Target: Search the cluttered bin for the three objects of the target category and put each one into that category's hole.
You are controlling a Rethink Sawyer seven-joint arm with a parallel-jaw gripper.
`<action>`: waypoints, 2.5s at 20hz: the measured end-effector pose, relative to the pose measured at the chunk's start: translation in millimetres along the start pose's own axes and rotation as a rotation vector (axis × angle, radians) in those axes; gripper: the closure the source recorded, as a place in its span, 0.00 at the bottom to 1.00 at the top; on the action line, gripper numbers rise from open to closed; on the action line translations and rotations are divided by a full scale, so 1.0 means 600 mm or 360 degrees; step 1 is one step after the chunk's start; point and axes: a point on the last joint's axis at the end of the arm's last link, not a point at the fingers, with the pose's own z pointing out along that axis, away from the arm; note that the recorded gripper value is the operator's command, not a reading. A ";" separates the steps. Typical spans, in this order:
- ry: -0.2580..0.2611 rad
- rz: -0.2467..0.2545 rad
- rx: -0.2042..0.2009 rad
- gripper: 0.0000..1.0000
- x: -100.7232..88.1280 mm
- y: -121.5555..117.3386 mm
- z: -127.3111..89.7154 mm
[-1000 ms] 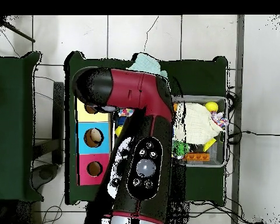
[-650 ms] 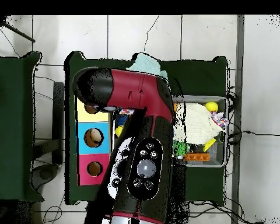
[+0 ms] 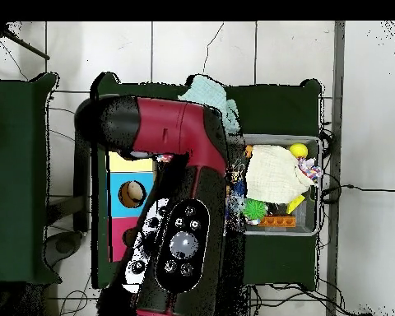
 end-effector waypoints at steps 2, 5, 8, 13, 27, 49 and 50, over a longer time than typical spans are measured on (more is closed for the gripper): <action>0.0028 0.0022 -0.0003 1.00 0.003 0.006 -0.008; 0.0122 0.0091 0.0003 1.00 0.012 0.027 -0.038; 0.0185 0.0144 -0.0002 1.00 0.014 0.050 -0.070; 0.0201 0.0198 -0.0020 1.00 0.002 0.089 -0.110; 0.0120 0.0128 -0.0038 1.00 -0.020 0.188 -0.092; -0.0066 0.0188 -0.0078 1.00 -0.062 0.161 0.035; -0.0069 0.0196 -0.0080 1.00 -0.063 0.156 0.039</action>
